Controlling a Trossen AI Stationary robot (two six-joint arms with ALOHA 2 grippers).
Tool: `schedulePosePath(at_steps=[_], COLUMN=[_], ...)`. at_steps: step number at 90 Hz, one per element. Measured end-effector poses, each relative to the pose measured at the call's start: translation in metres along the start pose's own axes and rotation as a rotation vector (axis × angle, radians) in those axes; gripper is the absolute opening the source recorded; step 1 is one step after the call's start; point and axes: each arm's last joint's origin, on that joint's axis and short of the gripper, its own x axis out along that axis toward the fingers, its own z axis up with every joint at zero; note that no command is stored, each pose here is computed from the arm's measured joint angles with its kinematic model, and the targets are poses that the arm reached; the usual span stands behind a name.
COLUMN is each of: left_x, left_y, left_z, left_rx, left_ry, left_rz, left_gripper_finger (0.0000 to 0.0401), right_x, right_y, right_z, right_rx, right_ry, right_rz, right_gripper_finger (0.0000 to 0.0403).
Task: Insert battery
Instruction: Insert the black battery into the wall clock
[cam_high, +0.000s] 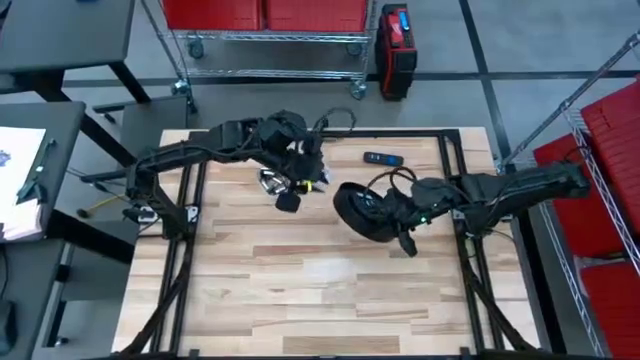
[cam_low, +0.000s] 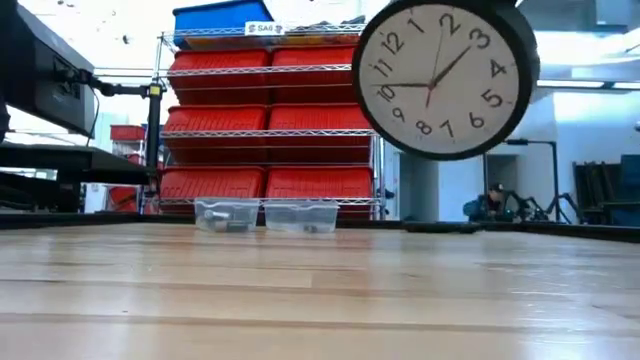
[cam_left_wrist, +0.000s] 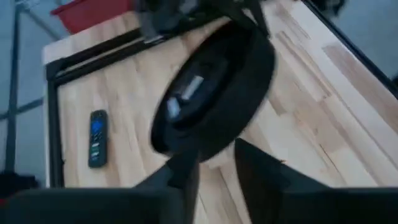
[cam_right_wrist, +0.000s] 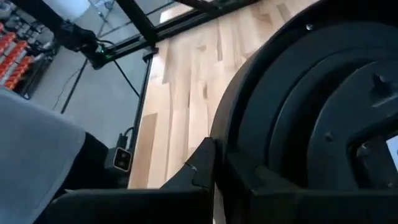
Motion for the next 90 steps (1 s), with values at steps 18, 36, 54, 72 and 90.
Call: schedulePosePath(at_steps=[18, 36, 54, 72, 90], left_x=[0.024, 0.041, 0.058, 0.08, 0.097], left_y=[-0.011, -0.018, -0.022, -0.024, -0.025], left_z=[0.01, 0.012, 0.01, 0.001, -0.005], left_rx=[0.179, 0.26, 0.291, 0.291, 0.29], left_ry=[-0.05, -0.026, 0.006, 0.072, 0.113], left_rz=[-0.014, -0.004, 0.003, -0.008, 0.004], left_gripper_finger=[0.0226, 0.0269, 0.0272, 0.0272, 0.0272], right_x=[0.001, 0.001, 0.001, 0.0, 0.0], right_y=[-0.001, 0.001, 0.002, 0.002, 0.004], right_z=[0.001, 0.005, 0.005, 0.005, 0.008], right_rx=[0.015, 0.022, 0.039, 0.044, 0.04], right_ry=[-0.008, -0.041, -0.039, -0.042, -0.07], right_rz=[0.006, 0.027, 0.045, 0.048, 0.065], right_gripper_finger=[0.0, 0.0, 0.0, 0.0, 0.0])
